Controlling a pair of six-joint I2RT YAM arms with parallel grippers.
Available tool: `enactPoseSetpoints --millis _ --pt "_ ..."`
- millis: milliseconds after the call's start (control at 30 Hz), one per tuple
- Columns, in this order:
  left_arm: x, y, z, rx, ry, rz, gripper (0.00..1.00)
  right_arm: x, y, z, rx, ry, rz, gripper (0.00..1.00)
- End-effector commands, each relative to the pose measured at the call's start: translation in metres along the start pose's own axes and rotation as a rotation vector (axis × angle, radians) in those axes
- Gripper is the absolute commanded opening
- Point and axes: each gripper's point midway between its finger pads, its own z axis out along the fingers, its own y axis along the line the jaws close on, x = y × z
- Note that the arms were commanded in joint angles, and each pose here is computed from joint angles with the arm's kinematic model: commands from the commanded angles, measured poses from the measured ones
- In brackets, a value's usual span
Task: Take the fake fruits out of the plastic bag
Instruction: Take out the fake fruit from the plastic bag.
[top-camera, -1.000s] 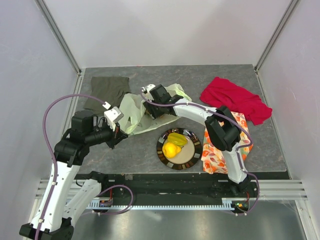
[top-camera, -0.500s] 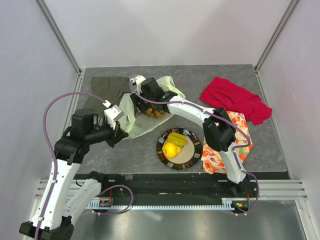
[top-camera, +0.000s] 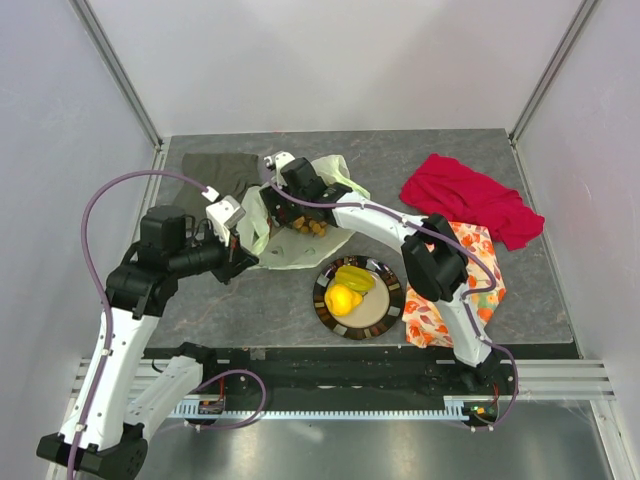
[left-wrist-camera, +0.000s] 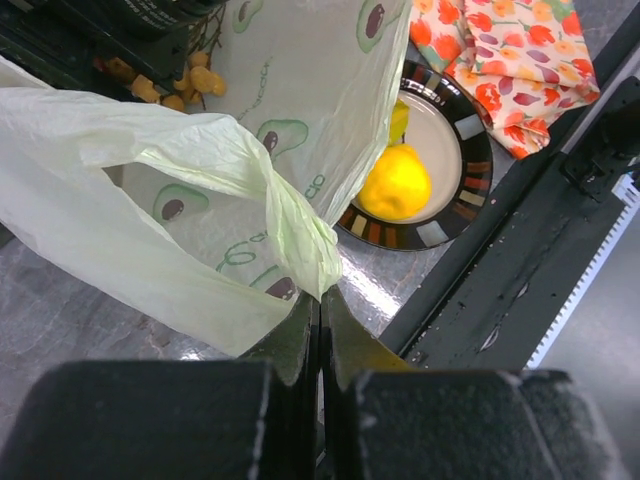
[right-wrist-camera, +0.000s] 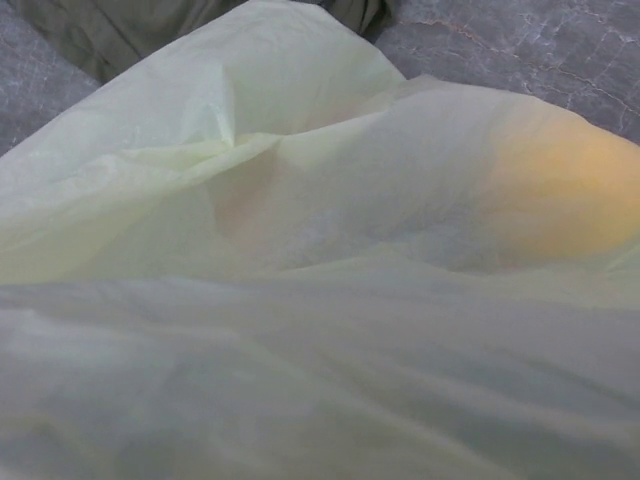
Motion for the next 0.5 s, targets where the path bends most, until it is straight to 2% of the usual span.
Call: enactPoseSetpoints --millis 0,67,200,467 --pt "-0.021 -0.018 -0.01 0.065 -0.055 -0.029 0.02 -0.008 -0.009 0.011 0.089 -0.043 0.11 0.87" --pt "-0.018 -0.022 -0.011 0.084 -0.04 -0.037 0.02 -0.008 -0.01 0.019 0.107 -0.047 0.167 0.93" --pt "-0.014 -0.033 -0.018 0.125 -0.019 -0.029 0.02 -0.002 -0.007 0.035 0.108 -0.042 0.264 0.95" --pt "0.003 -0.051 -0.03 0.185 0.012 -0.019 0.02 0.009 -0.003 0.05 0.094 -0.025 0.3 0.9"
